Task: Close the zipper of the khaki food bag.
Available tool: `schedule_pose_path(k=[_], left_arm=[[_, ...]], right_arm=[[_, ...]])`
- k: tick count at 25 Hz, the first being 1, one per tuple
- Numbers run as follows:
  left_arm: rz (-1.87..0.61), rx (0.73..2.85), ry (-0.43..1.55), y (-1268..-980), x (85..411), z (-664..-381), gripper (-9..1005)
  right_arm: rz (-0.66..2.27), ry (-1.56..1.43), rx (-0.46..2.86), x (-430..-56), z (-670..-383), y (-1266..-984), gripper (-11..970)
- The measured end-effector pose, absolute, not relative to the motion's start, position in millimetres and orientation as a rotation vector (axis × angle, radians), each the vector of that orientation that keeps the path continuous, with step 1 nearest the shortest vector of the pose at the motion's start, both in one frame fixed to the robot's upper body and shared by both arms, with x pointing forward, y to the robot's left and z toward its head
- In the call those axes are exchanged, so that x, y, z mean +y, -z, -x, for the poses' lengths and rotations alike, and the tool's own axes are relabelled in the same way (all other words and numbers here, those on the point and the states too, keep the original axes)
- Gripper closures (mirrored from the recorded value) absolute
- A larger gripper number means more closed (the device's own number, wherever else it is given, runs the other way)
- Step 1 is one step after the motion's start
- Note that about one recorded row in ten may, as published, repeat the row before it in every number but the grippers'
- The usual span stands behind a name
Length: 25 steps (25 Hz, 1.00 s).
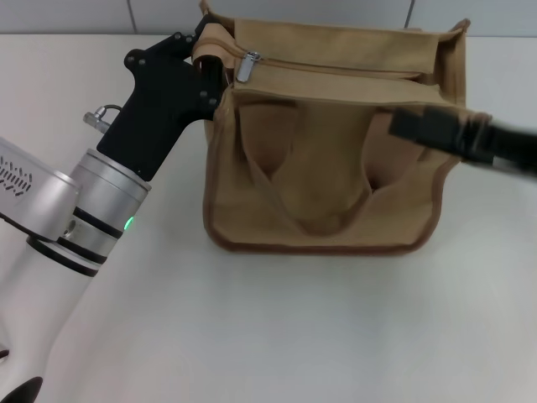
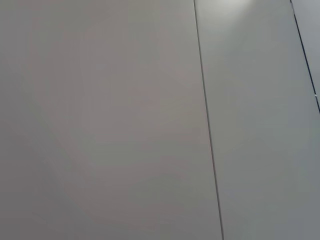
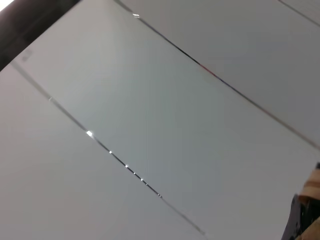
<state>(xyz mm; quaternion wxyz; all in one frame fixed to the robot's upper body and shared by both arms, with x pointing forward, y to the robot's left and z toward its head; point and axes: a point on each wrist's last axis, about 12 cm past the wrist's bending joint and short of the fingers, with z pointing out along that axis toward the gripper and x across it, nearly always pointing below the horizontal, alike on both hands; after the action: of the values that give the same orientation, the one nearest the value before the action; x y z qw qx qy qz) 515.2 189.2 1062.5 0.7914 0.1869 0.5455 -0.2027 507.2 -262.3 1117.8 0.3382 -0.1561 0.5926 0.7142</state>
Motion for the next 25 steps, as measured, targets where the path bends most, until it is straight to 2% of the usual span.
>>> schedule_pose_path(k=[1,6,10,13,16,25], left_arm=[[-0.401,1.172,0.438,-1063,189,-515,994],[-0.423,1.159,0.460,-1065,184,-514,994],[-0.455,1.153,0.473,-1065,180,-513,993],[-0.461,1.152,0.478,-1065,178,-513,993],[-0.452,1.146,0.484,-1066,178,-512,993],[-0.446,1.135,0.493,-1068,176,-512,993]], right_arm=[[0.342,-1.965,1.622,-262,-521,-1129,294],[0.147,-2.208,1.800,-253,-548,-1155,294],[0.016,-2.284,1.867,-247,-563,-1165,294],[-0.135,-2.268,1.909,-244,-576,-1165,294],[-0.304,-2.204,1.932,-244,-585,-1153,294],[-0.323,-2.178,1.936,-232,-586,-1143,294]])
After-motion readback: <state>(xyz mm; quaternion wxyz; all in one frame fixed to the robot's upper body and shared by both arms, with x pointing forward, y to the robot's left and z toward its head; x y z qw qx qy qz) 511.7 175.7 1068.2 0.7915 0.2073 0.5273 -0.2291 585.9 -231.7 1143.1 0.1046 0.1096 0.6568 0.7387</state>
